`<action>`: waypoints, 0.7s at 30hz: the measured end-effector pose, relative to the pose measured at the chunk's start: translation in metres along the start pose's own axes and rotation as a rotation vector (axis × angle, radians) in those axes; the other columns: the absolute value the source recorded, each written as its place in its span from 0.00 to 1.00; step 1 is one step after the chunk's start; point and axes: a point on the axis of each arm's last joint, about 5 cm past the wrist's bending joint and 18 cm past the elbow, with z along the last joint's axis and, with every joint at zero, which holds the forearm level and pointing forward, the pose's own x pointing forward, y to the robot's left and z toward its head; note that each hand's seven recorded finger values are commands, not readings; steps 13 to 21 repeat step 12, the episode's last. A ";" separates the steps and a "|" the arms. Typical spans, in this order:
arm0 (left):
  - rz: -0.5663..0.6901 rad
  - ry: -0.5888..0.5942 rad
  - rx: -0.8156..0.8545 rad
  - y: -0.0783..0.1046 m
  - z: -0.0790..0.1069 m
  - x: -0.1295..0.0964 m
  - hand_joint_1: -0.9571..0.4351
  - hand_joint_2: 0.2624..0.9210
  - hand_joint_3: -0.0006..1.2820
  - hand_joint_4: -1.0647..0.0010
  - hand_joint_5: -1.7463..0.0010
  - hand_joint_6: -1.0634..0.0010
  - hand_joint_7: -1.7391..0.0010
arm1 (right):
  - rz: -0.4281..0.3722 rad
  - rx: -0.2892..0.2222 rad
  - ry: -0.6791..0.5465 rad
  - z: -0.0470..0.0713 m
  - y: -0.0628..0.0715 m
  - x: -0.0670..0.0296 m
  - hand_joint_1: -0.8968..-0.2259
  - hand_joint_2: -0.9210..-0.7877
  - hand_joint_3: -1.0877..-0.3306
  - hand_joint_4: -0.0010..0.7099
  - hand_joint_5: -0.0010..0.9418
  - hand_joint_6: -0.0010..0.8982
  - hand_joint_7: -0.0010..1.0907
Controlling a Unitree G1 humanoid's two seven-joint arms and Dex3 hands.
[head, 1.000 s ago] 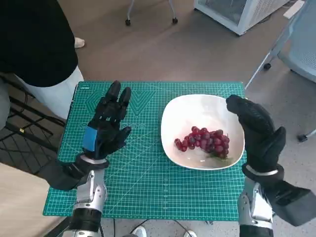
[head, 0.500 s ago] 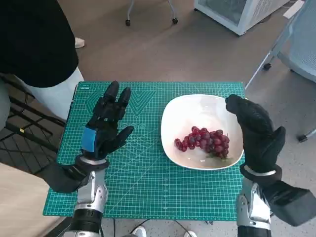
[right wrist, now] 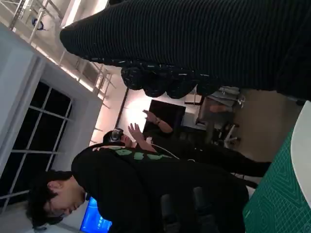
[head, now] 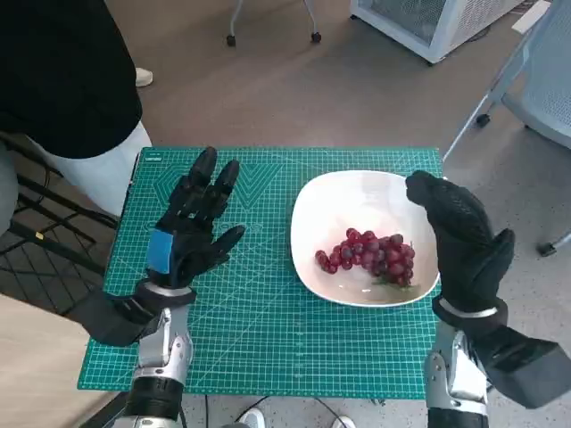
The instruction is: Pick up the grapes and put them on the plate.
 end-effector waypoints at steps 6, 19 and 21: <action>-0.004 0.003 -0.003 0.000 0.000 0.001 0.58 1.00 0.19 0.68 0.99 0.68 0.99 | 0.000 0.001 0.001 0.000 0.000 0.0001 0.72 0.00 0.72 0.52 0.00 0.26 0.25; -0.008 0.001 -0.002 -0.001 0.001 0.001 0.57 1.00 0.20 0.68 1.00 0.68 0.99 | 0.000 0.001 0.001 0.000 0.000 0.0001 0.72 0.00 0.72 0.52 0.00 0.26 0.25; -0.008 0.001 -0.002 -0.001 0.001 0.001 0.57 1.00 0.20 0.68 1.00 0.68 0.99 | 0.000 0.001 0.001 0.000 0.000 0.0001 0.72 0.00 0.72 0.52 0.00 0.26 0.25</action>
